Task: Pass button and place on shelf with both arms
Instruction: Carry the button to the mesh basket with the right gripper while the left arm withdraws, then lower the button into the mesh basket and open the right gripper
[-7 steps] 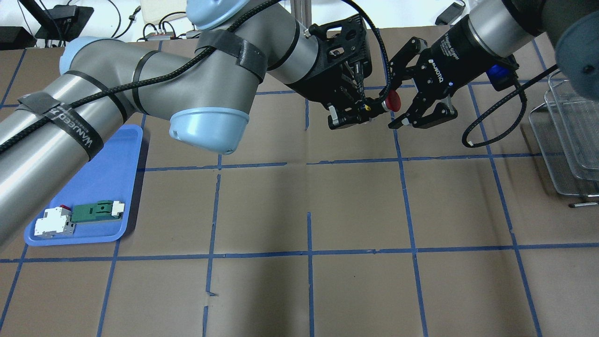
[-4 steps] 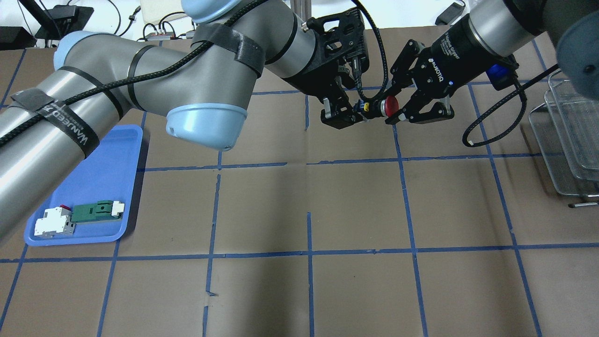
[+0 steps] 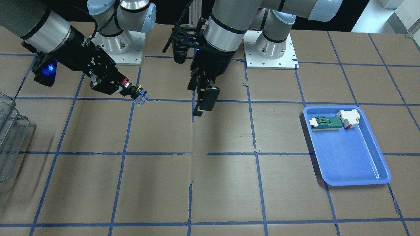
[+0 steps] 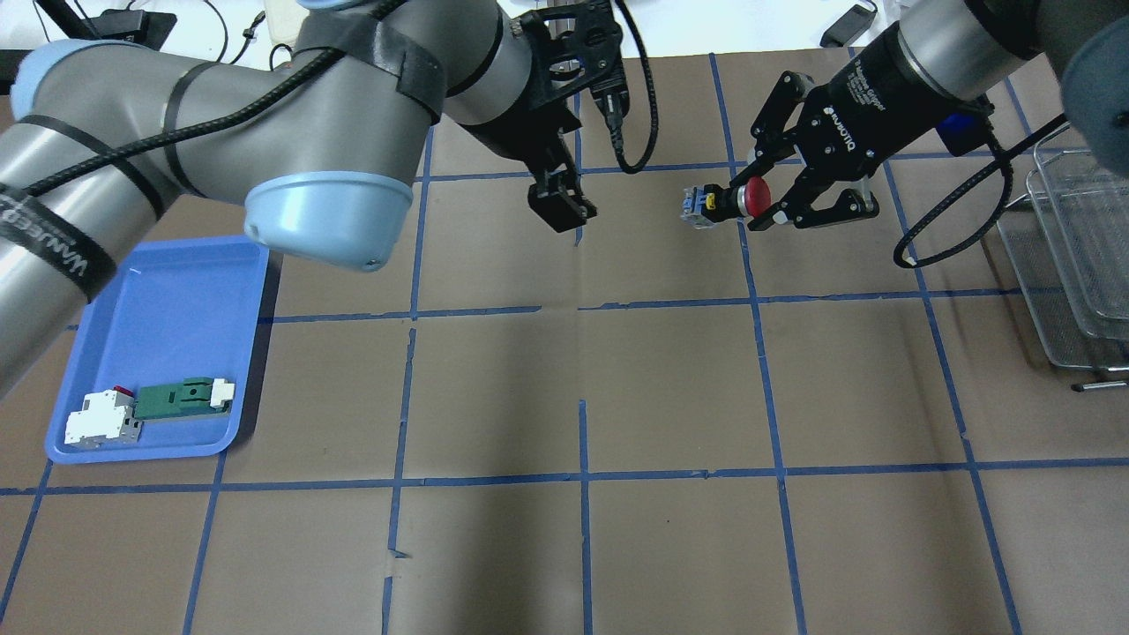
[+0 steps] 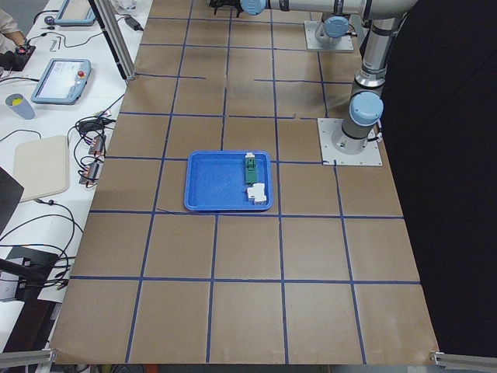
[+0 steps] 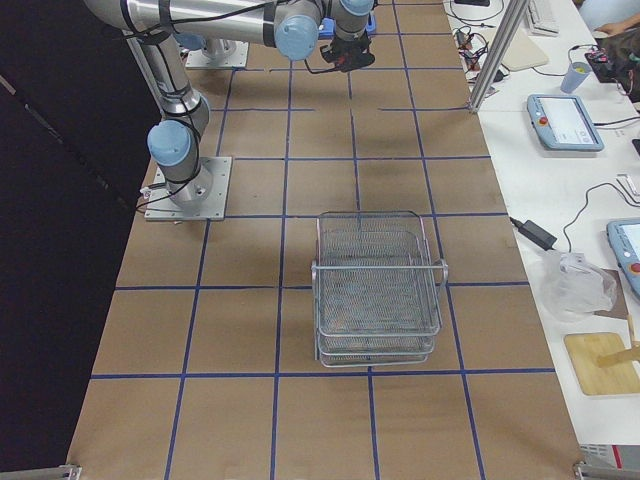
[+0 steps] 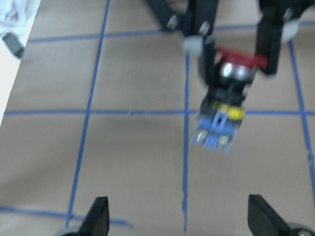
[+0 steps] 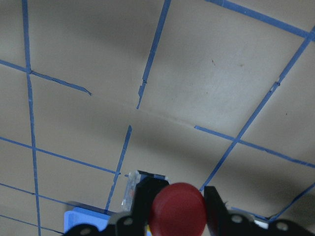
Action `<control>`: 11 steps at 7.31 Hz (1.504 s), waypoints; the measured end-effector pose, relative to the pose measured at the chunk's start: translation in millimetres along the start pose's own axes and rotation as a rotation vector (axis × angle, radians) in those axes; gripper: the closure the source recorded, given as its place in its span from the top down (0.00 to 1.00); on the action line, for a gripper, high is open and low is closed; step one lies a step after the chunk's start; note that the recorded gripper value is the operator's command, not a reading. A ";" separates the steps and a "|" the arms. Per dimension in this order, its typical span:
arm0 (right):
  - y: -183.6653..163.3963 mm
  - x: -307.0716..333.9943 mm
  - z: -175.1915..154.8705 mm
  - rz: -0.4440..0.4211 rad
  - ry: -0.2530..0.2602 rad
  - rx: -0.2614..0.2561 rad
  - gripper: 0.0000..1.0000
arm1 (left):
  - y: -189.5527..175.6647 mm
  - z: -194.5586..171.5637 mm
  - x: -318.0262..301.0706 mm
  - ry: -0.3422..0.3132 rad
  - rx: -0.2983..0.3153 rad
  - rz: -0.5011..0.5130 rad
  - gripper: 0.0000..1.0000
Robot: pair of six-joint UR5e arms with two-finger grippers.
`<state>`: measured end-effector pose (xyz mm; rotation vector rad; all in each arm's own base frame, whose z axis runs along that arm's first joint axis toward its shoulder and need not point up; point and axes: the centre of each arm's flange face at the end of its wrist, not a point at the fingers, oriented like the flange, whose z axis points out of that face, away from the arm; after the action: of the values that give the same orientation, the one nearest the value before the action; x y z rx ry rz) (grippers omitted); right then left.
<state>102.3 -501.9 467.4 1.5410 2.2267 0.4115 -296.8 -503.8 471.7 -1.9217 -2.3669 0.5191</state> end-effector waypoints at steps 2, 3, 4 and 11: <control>-56.3 17.4 -36.7 -0.119 0.030 0.072 0.00 | 58.3 -30.0 -14.9 0.012 -0.141 -0.284 1.00; -86.2 32.2 -58.3 -0.221 0.087 0.135 0.00 | 81.0 -45.5 -13.9 0.034 -0.183 -0.435 1.00; -116.5 49.8 -81.0 -0.329 0.163 0.203 0.00 | 96.3 -54.4 -7.6 0.060 -0.223 -0.585 1.00; -350.7 139.0 -153.4 -0.856 0.405 0.294 0.09 | 122.6 -65.8 0.1 -0.096 -0.348 -1.353 1.00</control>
<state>-302.2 -496.2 420.6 0.4937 3.0917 0.1320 -165.1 -467.8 498.5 0.0152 -3.1614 0.0567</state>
